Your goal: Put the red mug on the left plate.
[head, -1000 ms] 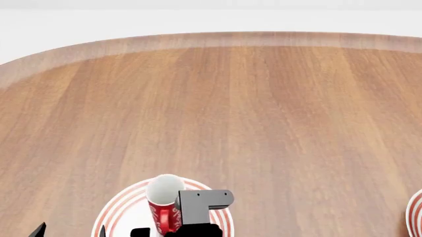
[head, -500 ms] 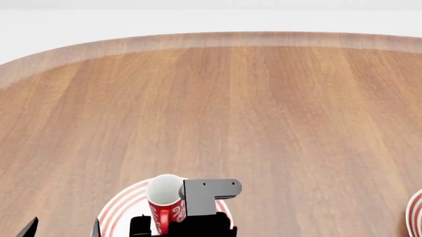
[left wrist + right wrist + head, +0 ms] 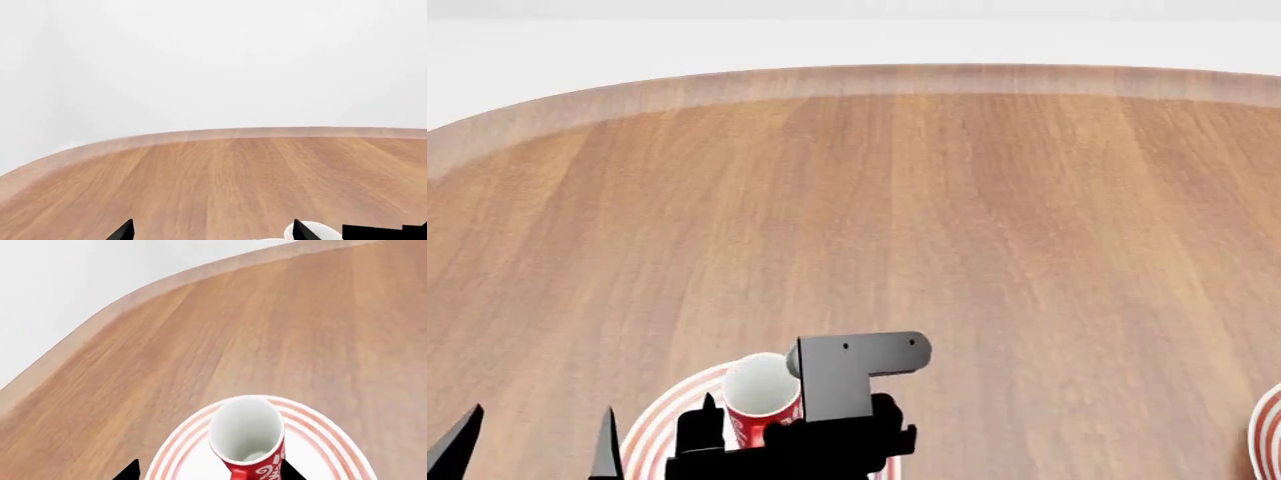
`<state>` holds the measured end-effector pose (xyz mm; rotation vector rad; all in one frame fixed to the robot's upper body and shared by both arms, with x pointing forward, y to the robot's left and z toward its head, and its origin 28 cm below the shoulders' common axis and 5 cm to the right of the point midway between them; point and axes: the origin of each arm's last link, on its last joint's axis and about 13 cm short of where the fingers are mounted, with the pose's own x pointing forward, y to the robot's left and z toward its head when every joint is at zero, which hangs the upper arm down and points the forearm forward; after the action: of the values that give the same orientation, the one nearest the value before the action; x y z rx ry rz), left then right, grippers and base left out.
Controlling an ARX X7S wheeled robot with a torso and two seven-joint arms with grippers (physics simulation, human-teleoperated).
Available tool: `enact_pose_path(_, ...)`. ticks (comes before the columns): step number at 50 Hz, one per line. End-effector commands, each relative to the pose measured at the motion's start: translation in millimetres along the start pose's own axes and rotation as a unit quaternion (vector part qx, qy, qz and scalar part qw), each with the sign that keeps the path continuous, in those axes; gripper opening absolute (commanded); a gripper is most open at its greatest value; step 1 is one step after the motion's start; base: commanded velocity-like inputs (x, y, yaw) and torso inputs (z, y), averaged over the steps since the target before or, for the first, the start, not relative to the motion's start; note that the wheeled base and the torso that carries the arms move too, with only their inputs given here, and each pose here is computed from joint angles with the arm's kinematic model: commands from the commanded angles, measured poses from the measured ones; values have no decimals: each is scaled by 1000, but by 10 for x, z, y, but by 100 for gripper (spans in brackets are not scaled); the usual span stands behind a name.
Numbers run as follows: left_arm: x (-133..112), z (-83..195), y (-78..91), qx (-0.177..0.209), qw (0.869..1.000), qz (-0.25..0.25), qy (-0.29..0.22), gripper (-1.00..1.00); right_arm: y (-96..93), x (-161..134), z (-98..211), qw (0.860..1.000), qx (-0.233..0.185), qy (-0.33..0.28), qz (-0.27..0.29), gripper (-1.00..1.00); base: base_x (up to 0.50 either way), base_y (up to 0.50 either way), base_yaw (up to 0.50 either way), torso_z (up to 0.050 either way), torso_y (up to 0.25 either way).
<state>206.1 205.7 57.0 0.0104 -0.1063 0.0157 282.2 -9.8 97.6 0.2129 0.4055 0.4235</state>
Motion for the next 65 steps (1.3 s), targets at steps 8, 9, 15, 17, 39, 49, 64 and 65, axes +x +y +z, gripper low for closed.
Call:
enact_pose_path(8,-27,212,-16,-3,1000,-8,-16,100,104,-285,244,997,-20,-71,-6,100,0,0,0,0,0)
enact_pose_path(9,-28,224,-17,-3,1000,-8,-17,100,102,-296,249,997,-26,-77,-3,100,0,0,0,0,0)
enact_pose_path(15,-30,297,-19,-5,1000,-8,-25,100,106,-352,304,995,-26,-97,-1,100,0,0,0,0,0)
enact_pose_path(17,-32,320,-20,-3,1000,-9,-28,100,116,-374,325,994,-28,-103,0,100,0,0,0,0,0)
enact_pose_path(39,-83,544,-34,10,998,-15,-56,100,214,-597,414,986,-39,-156,32,100,0,0,0,0,0)
enact_pose_path(49,-123,663,-45,6,997,-18,-72,100,257,-696,435,984,-41,-166,46,100,0,0,0,0,0)
enact_pose_path(64,-143,762,-47,3,996,-21,-84,100,276,-773,495,981,-53,-179,43,100,0,0,0,0,0)
enact_pose_path(65,-147,773,-47,2,996,-21,-85,100,284,-789,503,981,-54,-181,45,100,0,0,0,0,0)
